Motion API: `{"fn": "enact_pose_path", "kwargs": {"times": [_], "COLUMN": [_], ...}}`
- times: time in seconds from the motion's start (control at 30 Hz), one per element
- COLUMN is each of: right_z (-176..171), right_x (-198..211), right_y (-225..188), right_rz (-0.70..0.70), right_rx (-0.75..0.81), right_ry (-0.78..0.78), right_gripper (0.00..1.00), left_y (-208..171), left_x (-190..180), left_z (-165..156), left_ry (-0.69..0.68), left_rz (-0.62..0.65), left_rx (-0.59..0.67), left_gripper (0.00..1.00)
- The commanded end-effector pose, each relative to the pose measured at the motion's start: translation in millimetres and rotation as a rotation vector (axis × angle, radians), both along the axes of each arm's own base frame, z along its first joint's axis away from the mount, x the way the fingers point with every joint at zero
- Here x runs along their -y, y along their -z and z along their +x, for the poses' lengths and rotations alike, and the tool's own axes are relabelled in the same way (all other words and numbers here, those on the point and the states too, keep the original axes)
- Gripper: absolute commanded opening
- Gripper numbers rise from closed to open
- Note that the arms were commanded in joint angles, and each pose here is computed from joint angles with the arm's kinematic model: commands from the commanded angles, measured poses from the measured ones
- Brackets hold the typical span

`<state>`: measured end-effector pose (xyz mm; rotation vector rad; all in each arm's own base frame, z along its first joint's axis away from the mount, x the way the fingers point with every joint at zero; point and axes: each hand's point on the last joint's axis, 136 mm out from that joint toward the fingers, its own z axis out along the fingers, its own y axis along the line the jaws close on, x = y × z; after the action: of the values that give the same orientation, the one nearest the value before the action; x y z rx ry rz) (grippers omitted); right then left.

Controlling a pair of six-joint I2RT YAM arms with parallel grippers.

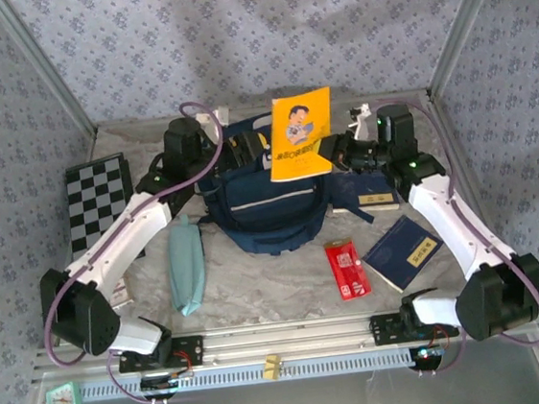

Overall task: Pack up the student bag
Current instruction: Pass the book, then open the student bag at the top-center of the table.

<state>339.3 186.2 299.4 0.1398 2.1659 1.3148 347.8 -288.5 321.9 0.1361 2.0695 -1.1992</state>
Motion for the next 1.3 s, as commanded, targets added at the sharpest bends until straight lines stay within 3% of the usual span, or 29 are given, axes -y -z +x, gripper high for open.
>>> {"fn": "enact_pose_path", "kwargs": {"times": [0.0,0.27,0.53,0.77,0.93,1.1,1.27], "right_z": [-13.3,-49.8,-76.3,-79.7,-78.8,-78.2,-77.7], "right_x": [22.0,66.2,98.6,108.2,110.8,111.4,114.8], "right_y": [-0.2,57.2,84.6,82.9,84.2,83.7,83.3], "right_rz": [-0.078,-0.229,-0.24,-0.201,-0.178,-0.152,-0.144], "right_rx": [0.035,-0.131,-0.22,-0.225,-0.221,-0.222,-0.219], "right_ry": [0.051,0.175,0.295,0.315,0.322,0.319,0.331], "right_gripper": [0.0,0.0,0.0,0.0,0.0,0.0,0.0], "left_y": [17.3,105.2,166.0,194.6,211.8,224.3,236.0], "left_x": [-21.1,-25.2,16.8,46.5,46.8,38.2,46.7], "left_z": [-13.8,-34.2,-35.1,-53.0,-41.9,-19.9,-34.3], "left_ry": [0.011,0.199,0.428,0.596,0.587,0.548,0.646], "left_rz": [0.218,0.572,0.851,0.943,1.02,1.157,1.122], "left_rx": [0.117,0.266,0.307,0.267,0.25,0.246,0.213], "left_gripper": [0.61,0.63,0.62,0.6,0.6,0.68,0.77]}}
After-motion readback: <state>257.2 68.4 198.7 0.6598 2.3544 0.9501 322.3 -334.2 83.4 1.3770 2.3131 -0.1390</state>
